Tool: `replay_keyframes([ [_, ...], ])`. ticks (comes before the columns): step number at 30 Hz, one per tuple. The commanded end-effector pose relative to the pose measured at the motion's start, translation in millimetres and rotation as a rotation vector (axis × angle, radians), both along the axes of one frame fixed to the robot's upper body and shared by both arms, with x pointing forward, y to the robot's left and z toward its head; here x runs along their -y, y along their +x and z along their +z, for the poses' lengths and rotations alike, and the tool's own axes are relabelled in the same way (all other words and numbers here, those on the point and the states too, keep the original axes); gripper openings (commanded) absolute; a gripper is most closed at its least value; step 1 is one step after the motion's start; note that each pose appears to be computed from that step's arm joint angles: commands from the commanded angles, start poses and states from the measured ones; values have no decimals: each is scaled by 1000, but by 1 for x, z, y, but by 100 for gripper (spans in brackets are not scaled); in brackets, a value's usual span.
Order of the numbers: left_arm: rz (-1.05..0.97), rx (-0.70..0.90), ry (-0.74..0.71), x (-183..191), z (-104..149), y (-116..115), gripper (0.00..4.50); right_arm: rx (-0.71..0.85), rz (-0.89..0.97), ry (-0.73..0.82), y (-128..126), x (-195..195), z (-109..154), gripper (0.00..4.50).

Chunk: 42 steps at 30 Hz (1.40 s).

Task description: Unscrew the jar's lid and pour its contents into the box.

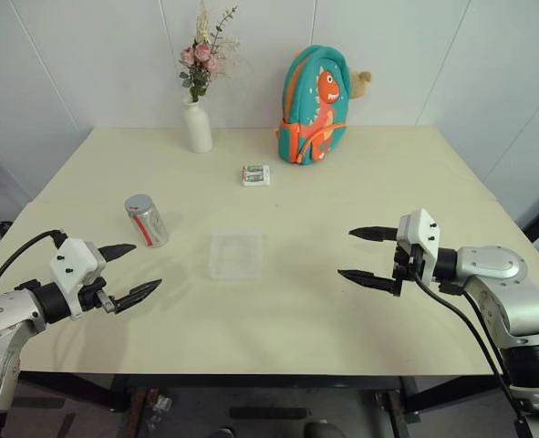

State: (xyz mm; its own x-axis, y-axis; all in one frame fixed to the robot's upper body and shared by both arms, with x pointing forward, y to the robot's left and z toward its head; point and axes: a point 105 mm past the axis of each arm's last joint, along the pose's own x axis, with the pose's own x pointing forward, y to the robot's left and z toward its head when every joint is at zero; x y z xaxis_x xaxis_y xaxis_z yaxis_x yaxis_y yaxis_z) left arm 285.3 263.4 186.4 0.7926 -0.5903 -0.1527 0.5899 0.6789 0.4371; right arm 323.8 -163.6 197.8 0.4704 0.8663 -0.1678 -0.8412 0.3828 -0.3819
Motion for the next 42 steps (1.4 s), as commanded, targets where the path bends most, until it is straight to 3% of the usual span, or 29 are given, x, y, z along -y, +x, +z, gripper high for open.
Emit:
replay_keyframes([
  [1, 11, 61, 14, -1, 13, -5, 447, 38, 20, 4, 0, -2, 9, 450],
  [5, 78, 57, -1, -8, 7, -8, 447, 26, 40, 10, 4, -7, 6, 450],
  [10, 418, 99, -135, -40, -10, -5, 447, 29, 103, 73, 7, -29, 14, 450],
  [14, 648, 166, -307, -52, -14, 20, 447, 40, 175, 143, 8, -57, 28, 450],
  [18, 583, 153, -332, -32, -17, 44, 447, 69, 204, 202, 11, -75, 46, 450],
  [22, 549, 162, -357, -32, -13, 58, 447, 80, 211, 225, 7, -85, 54, 450],
  [27, 578, 167, -347, -34, -5, 94, 447, 90, 222, 270, -1, -91, 61, 450],
  [42, 563, 156, -324, -36, -3, 133, 447, 104, 187, 317, -10, -95, 62, 450],
])
